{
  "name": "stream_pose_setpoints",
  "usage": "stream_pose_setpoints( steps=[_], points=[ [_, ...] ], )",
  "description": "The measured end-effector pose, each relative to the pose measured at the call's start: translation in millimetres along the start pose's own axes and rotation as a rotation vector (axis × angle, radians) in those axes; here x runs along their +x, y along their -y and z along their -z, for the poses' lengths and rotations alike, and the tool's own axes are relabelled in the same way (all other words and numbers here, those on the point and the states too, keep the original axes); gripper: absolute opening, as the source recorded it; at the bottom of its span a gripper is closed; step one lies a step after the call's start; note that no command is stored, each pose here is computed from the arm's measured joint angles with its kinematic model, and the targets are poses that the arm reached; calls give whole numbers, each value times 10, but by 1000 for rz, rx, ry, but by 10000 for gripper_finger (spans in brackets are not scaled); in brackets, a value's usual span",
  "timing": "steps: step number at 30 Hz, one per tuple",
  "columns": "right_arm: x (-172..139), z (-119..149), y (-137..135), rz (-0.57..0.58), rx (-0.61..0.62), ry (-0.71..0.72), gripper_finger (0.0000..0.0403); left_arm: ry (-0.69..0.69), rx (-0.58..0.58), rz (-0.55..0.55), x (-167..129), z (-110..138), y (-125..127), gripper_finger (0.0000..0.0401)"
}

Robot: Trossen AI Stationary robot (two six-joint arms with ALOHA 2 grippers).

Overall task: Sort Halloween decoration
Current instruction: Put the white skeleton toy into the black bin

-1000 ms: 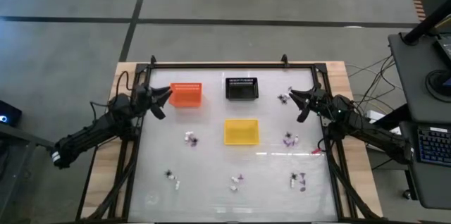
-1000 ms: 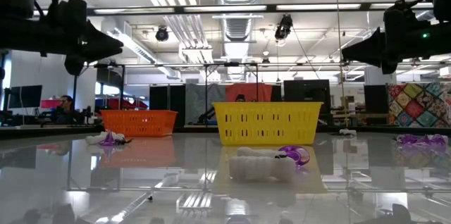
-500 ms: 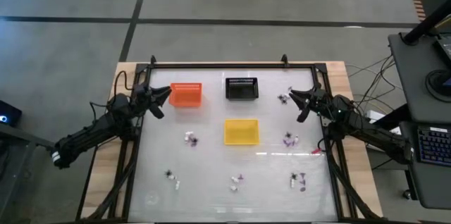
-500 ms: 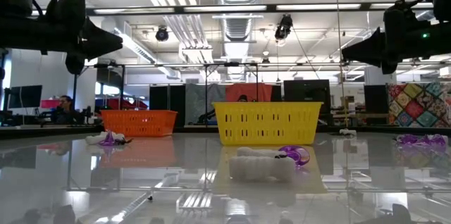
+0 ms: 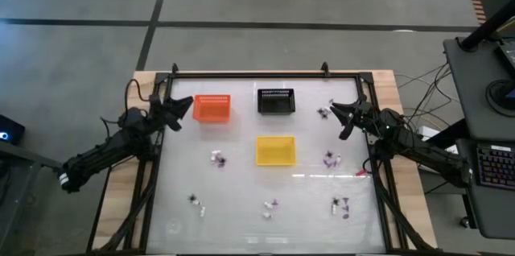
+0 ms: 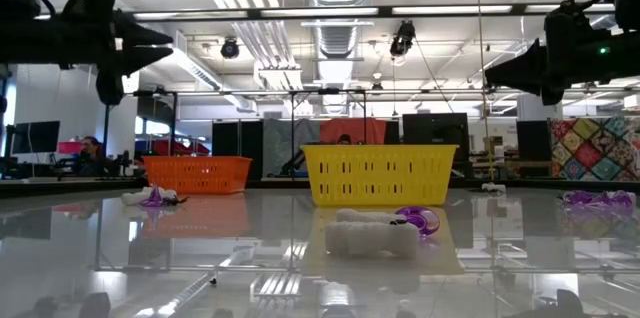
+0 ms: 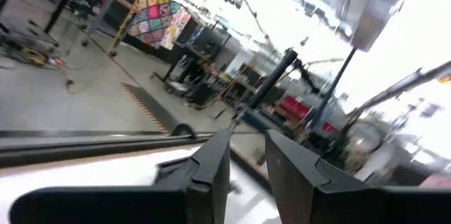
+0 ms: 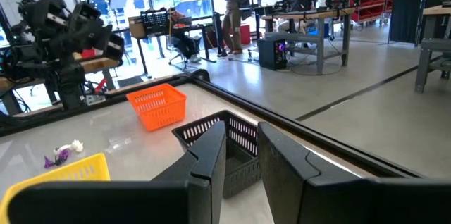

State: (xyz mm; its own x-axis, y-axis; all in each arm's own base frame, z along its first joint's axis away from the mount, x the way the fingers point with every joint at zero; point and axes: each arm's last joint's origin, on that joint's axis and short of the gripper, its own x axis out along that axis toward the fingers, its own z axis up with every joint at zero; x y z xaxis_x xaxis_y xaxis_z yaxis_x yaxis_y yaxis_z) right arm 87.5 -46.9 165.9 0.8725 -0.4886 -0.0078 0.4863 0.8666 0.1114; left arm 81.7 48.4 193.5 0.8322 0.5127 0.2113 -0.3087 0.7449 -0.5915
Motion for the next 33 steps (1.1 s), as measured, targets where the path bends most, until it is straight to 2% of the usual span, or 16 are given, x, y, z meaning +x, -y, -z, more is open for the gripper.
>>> stream_pose_setpoints(
  steps=[9,15,21,25,33],
  points=[
    [0,1,0,0,0,0,73,36,-99,-21,0,-18,-1,74],
    [0,0,0,0,0,1,73,75,-214,-58,-1,-28,-13,74],
    [0,0,0,0,6,2,73,77,-210,-61,-1,-28,-13,74],
    [0,-2,0,0,70,3,73,77,-228,-60,-1,-27,-13,75],
    [0,-18,-1,1,75,20,73,88,-237,-82,-2,-26,-23,75]
  ],
)
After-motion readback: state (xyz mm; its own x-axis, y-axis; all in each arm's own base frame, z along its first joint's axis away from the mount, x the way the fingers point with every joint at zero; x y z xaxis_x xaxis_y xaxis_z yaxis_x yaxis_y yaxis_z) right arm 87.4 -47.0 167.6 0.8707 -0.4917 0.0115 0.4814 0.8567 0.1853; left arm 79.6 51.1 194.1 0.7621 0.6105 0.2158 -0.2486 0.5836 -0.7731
